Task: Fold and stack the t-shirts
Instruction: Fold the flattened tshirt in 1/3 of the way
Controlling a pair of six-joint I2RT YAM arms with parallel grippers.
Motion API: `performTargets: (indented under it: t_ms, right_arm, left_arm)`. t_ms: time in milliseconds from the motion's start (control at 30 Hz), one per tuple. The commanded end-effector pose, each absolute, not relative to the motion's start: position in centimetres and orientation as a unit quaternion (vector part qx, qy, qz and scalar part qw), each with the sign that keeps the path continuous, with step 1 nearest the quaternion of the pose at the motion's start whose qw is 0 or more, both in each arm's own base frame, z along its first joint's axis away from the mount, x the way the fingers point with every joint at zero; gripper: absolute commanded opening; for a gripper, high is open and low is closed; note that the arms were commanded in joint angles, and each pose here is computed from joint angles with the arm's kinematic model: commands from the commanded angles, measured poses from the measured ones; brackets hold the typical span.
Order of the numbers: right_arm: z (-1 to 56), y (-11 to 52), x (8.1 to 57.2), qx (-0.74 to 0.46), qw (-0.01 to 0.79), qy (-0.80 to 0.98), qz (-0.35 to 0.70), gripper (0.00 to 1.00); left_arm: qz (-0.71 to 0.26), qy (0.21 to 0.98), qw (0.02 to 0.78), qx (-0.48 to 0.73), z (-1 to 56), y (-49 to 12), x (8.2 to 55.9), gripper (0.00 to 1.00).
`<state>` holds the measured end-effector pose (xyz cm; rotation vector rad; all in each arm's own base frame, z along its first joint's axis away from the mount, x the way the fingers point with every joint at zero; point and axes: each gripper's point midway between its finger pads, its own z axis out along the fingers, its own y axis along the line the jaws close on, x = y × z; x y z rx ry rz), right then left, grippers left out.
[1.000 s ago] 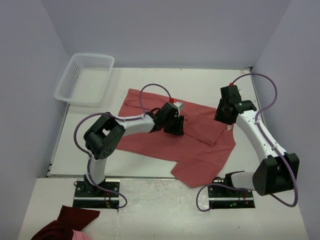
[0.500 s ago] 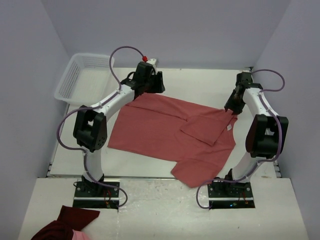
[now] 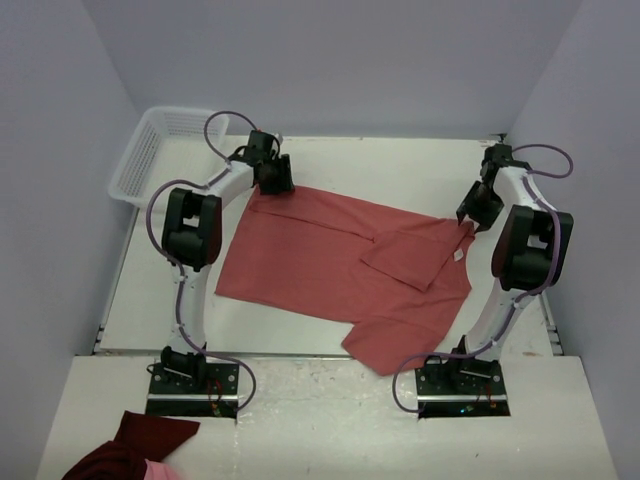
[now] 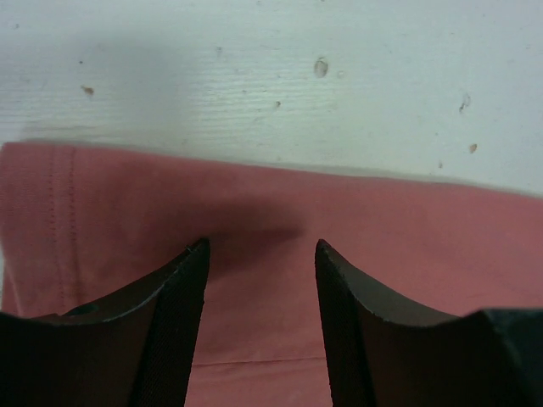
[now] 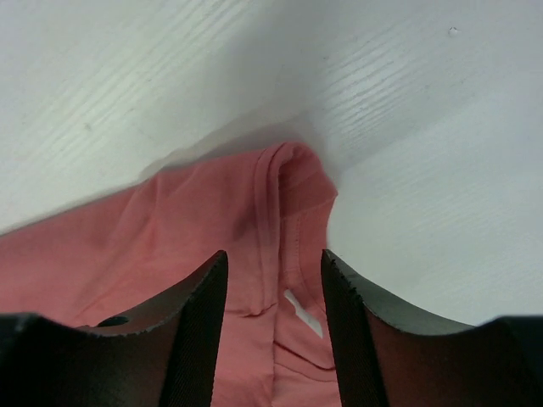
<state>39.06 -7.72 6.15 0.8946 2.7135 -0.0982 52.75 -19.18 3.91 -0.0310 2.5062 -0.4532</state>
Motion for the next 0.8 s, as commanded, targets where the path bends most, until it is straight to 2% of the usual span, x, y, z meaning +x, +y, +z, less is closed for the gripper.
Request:
performTargets:
  t_ms: [0, 133, 300, 433, 533, 633, 767]
  right_arm:
    - [6.3, -8.8, 39.3, 0.302, 0.132, 0.943, -0.039, 0.5]
    - [5.5, -9.1, 39.9, 0.302, 0.126, 0.945, -0.028, 0.51]
    - [5.0, -9.2, 41.0, 0.301, 0.122, 0.945, -0.022, 0.48]
    - [5.0, -9.3, 41.7, 0.301, 0.123, 0.946, -0.019, 0.37]
    - [5.0, -9.2, 42.0, 0.3, 0.124, 0.946, -0.015, 0.23]
    - [5.1, -9.2, 42.3, 0.3, 0.127, 0.945, -0.015, 0.03]
    - [5.7, -9.5, 42.6, 0.3, 0.139, 0.944, -0.019, 0.0]
  left_arm:
    - [-0.196, 0.923, 0.331, 0.008, 7.5, -19.7, 54.8, 0.54]
    - [-0.204, 0.92, 0.334, 0.008, 7.6, -20.1, 55.3, 0.54]
    - [-0.197, 0.922, 0.334, 0.005, 7.1, -19.8, 56.0, 0.54]
    - [-0.191, 0.924, 0.33, -0.004, 6.4, -18.8, 56.4, 0.55]
    - [-0.188, 0.926, 0.327, -0.012, 5.8, -17.7, 56.7, 0.55]
    - [-0.183, 0.927, 0.326, -0.016, 5.3, -16.9, 56.9, 0.55]
    - [-0.177, 0.929, 0.326, -0.02, 5.1, -15.9, 57.0, 0.55]
